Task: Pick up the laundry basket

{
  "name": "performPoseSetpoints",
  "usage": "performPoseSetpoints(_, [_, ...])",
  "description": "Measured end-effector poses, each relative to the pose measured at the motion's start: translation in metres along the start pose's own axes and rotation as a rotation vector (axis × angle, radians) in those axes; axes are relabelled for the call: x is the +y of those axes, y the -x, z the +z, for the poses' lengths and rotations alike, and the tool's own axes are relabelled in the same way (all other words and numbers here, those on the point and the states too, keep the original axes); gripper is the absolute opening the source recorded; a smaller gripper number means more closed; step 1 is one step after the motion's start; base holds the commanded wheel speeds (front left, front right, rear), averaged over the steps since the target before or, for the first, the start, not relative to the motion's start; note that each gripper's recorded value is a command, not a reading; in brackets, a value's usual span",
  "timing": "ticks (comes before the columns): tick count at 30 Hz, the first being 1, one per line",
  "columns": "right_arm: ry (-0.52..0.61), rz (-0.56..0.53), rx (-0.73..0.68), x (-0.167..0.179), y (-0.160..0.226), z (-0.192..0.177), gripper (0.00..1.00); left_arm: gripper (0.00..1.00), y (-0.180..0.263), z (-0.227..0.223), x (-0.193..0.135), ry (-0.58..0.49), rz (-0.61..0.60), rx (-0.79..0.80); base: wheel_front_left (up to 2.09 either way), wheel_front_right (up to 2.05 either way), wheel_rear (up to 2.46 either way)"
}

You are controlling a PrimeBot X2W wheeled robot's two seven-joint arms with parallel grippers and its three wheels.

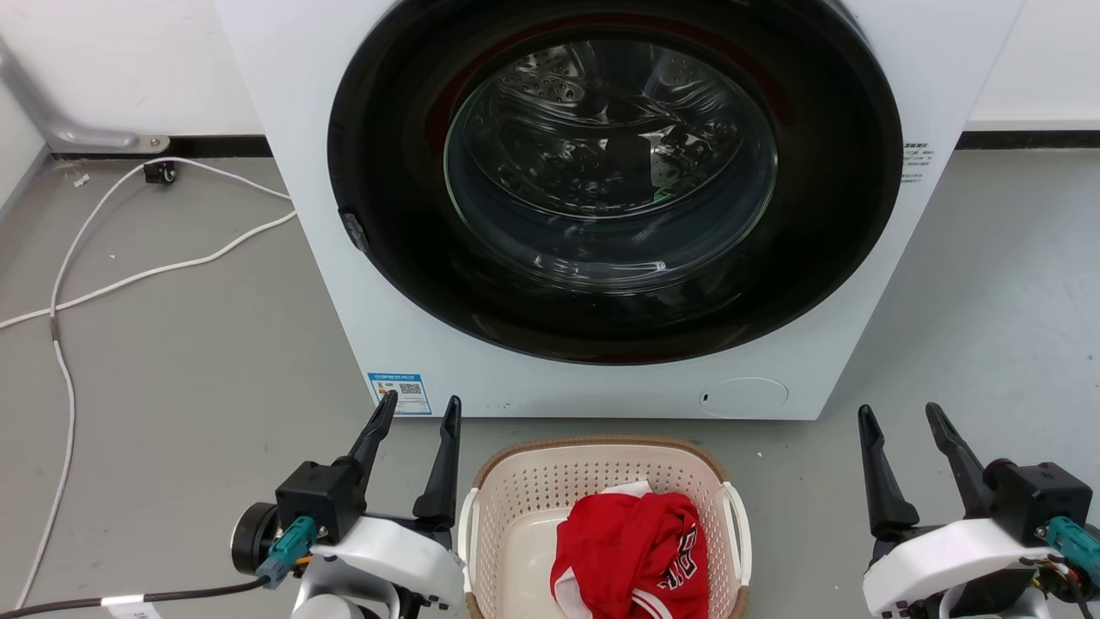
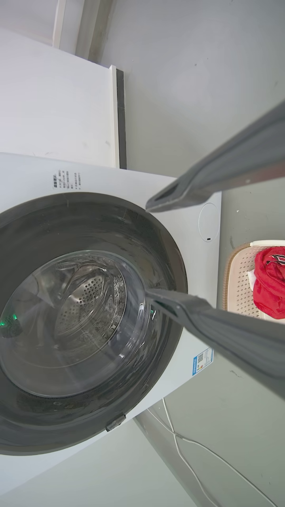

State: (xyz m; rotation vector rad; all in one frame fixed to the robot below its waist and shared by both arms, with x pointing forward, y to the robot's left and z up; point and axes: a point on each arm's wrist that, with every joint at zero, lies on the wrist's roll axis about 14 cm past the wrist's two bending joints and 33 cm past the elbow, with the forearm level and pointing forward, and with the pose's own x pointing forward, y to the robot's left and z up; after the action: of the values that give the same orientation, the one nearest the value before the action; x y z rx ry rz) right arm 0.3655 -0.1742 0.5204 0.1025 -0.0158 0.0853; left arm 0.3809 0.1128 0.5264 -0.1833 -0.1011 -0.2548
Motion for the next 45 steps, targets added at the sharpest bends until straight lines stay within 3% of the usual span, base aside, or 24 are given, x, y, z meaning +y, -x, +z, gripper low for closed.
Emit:
performPoseSetpoints(21, [0.086, 0.019, -0.025, 0.005, 0.000, 0.002, 1.00, 1.00, 0.001, -0.001, -0.008, -0.101, -0.034, -0.012, 0.00, 0.00, 0.00])
performPoseSetpoints(45, [0.053, -0.024, 0.036, -0.011, -0.010, -0.020, 1.00, 1.00, -0.016, -0.020, -0.003, -0.094, -0.032, 0.041, 0.00, 0.00, 0.00])
